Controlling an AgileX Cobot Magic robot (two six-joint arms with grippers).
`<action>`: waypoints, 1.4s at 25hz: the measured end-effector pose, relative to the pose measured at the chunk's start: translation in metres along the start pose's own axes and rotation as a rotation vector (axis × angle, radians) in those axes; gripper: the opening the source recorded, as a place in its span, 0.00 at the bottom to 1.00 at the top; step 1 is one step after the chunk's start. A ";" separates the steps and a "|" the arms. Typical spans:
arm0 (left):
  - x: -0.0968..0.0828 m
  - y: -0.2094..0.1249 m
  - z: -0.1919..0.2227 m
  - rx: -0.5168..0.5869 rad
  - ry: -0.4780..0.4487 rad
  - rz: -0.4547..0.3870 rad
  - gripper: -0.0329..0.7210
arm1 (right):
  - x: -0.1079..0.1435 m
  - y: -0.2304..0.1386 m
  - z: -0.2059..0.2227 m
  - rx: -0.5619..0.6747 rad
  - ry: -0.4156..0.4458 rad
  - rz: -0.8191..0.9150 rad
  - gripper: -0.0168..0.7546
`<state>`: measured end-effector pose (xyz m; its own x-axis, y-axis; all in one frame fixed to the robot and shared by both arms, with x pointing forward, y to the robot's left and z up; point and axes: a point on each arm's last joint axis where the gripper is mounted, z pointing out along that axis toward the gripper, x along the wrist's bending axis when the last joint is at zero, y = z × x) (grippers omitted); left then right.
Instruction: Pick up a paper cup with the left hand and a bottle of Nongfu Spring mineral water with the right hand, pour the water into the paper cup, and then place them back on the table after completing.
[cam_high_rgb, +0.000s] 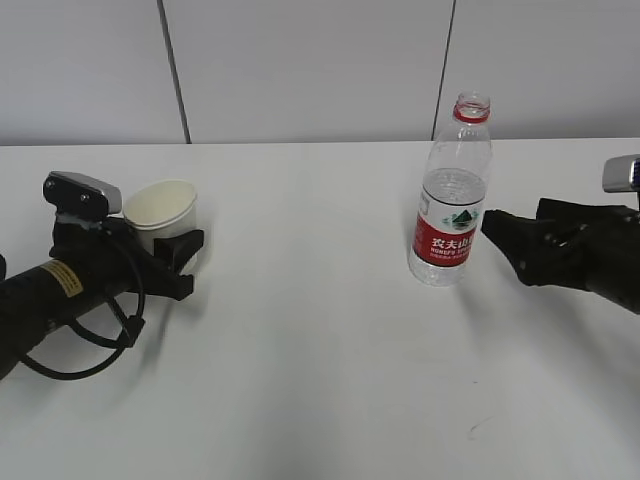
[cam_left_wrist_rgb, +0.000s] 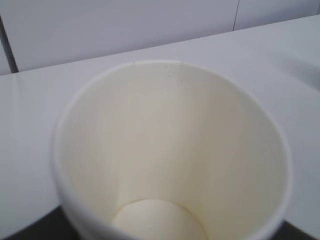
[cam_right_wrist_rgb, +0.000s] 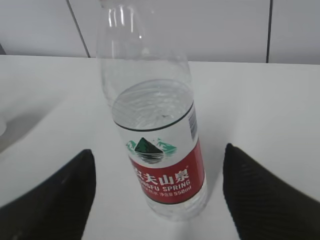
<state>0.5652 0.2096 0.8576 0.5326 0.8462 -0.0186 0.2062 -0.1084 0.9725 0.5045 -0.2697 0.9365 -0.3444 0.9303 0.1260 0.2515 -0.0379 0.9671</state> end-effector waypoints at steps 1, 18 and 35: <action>0.000 0.000 0.000 0.000 0.001 0.000 0.53 | -0.001 -0.001 0.003 0.000 0.004 0.001 0.78; 0.000 0.000 0.000 0.000 0.001 0.000 0.52 | -0.012 -0.014 0.037 0.038 0.039 -0.028 0.84; 0.000 0.000 0.000 0.000 0.001 0.000 0.52 | -0.009 -0.018 0.075 -0.003 0.121 -0.054 0.84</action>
<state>0.5652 0.2096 0.8576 0.5318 0.8467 -0.0188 0.2064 -0.1081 0.9725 0.5710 -0.2494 0.9013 -0.4640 0.8803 0.0988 0.2269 0.0102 0.9739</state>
